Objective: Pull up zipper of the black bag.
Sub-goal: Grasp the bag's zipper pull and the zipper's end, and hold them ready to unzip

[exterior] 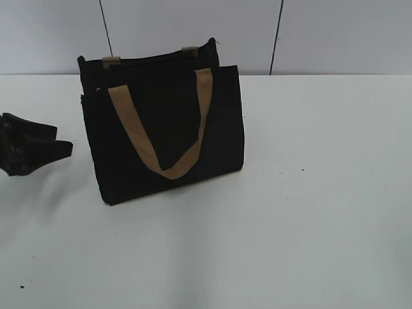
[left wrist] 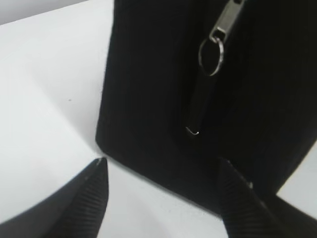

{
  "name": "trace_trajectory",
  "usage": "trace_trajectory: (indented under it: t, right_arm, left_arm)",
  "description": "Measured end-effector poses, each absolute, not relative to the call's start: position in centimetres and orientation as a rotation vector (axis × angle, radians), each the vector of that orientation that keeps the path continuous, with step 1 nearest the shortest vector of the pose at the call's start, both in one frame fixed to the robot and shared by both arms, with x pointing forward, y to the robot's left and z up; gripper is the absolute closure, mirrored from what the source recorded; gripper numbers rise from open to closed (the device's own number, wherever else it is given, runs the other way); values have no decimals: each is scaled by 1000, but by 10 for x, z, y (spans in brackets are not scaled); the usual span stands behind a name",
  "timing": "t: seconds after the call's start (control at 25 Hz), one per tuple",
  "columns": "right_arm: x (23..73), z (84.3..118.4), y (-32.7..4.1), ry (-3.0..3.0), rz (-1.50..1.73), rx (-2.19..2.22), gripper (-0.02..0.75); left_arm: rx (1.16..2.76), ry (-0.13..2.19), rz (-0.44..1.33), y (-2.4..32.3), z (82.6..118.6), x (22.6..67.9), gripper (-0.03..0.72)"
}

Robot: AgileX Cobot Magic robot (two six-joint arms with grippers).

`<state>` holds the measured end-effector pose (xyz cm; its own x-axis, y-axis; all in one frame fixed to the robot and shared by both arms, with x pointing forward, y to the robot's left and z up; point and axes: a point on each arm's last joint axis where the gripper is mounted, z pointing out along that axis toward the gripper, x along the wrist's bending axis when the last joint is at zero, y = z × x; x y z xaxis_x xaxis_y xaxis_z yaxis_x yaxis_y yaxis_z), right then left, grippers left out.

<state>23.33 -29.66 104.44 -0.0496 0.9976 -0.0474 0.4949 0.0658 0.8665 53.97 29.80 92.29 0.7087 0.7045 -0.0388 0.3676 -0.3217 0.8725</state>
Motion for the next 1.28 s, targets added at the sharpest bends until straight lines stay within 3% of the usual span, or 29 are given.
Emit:
trace_trajectory:
  t: [0.32, 0.8, 1.28]
  right_arm:
    - [233, 1044, -297, 1637, 899, 1515, 193]
    - [233, 1044, -297, 1637, 899, 1515, 193]
    - [233, 1044, -297, 1637, 899, 1515, 193]
  left_arm:
    - [1955, 602, 365, 281, 886, 549, 160]
    - [2009, 462, 398, 251, 891, 574, 199]
    - [1998, 450, 390, 249, 883, 590, 227]
